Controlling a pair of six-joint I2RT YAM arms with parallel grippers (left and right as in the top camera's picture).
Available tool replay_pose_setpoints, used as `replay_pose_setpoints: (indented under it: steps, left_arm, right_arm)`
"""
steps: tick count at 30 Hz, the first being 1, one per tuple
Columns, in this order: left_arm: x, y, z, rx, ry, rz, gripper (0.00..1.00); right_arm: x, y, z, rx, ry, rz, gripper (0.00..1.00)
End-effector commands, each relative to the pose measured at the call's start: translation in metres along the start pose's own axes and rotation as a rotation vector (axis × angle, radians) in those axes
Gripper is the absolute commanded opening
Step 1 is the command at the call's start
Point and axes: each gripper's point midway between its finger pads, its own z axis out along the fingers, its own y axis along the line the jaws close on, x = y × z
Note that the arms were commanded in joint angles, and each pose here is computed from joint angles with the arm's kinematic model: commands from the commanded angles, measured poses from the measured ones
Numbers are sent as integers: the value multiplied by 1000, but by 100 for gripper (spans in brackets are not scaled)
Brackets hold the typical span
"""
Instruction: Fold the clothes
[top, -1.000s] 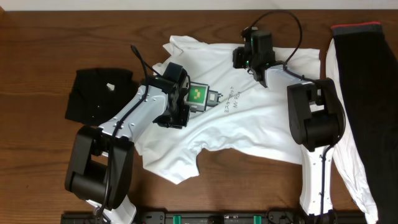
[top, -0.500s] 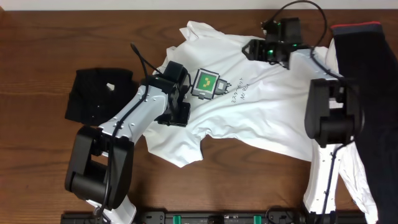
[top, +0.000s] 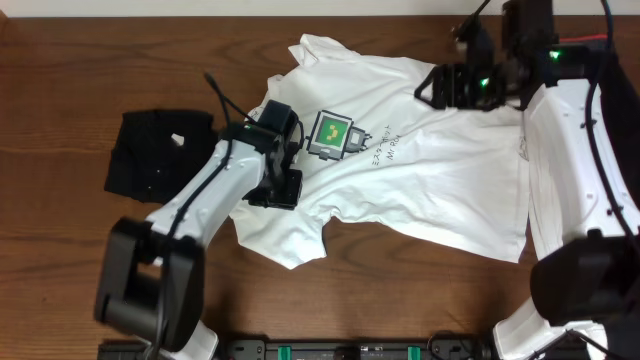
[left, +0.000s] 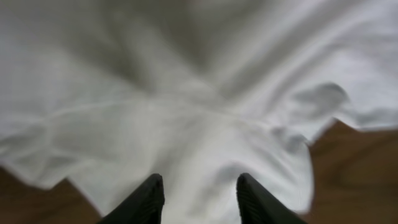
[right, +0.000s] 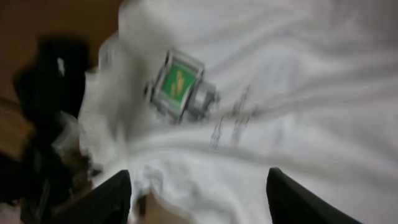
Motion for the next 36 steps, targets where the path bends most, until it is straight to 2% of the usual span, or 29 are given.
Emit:
replay_pose_setpoints:
  steps: [1, 5, 6, 11, 15, 19, 21, 23, 27, 30, 33, 36]
  left_arm:
    - [0, -8, -47, 39, -116, 14, 40]
    - [15, -4, -91, 20, -217, 21, 41]
    - [21, -1, -101, 11, -244, 18, 45]
    - [42, 9, -118, -28, -263, -25, 50]
    - [50, 19, -105, -69, -214, -60, 52]
    - [49, 28, -99, -83, -188, -91, 52]
    - [47, 32, -98, -85, -189, -108, 52]
    - [45, 37, -99, -86, -193, -128, 52]
    - [44, 49, -100, -91, -197, -172, 52]
    - [44, 56, -101, -94, -200, -201, 52]
    - [44, 61, -102, -96, -202, -222, 52]
    - [43, 63, -102, -96, -203, -227, 52]
  right_arm:
    - [31, 13, 13, 75, 122, -87, 68]
    - [78, 24, 30, 187, 294, -159, 69]
    - [91, 28, 39, 206, 333, -191, 70]
    - [144, 31, 81, 279, 450, -319, 74]
    - [172, 13, 116, 341, 456, -380, 78]
    - [180, -17, 139, 432, 376, -320, 72]
    - [183, -25, 148, 430, 350, -315, 62]
    - [191, -29, 154, 421, 351, -315, 45]
    - [220, -27, 155, 381, 435, -307, 24]
    - [241, -23, 151, 367, 506, -287, 12]
    - [260, -13, 146, 338, 576, -291, 5]
    - [269, -5, 140, 326, 608, -334, 2]
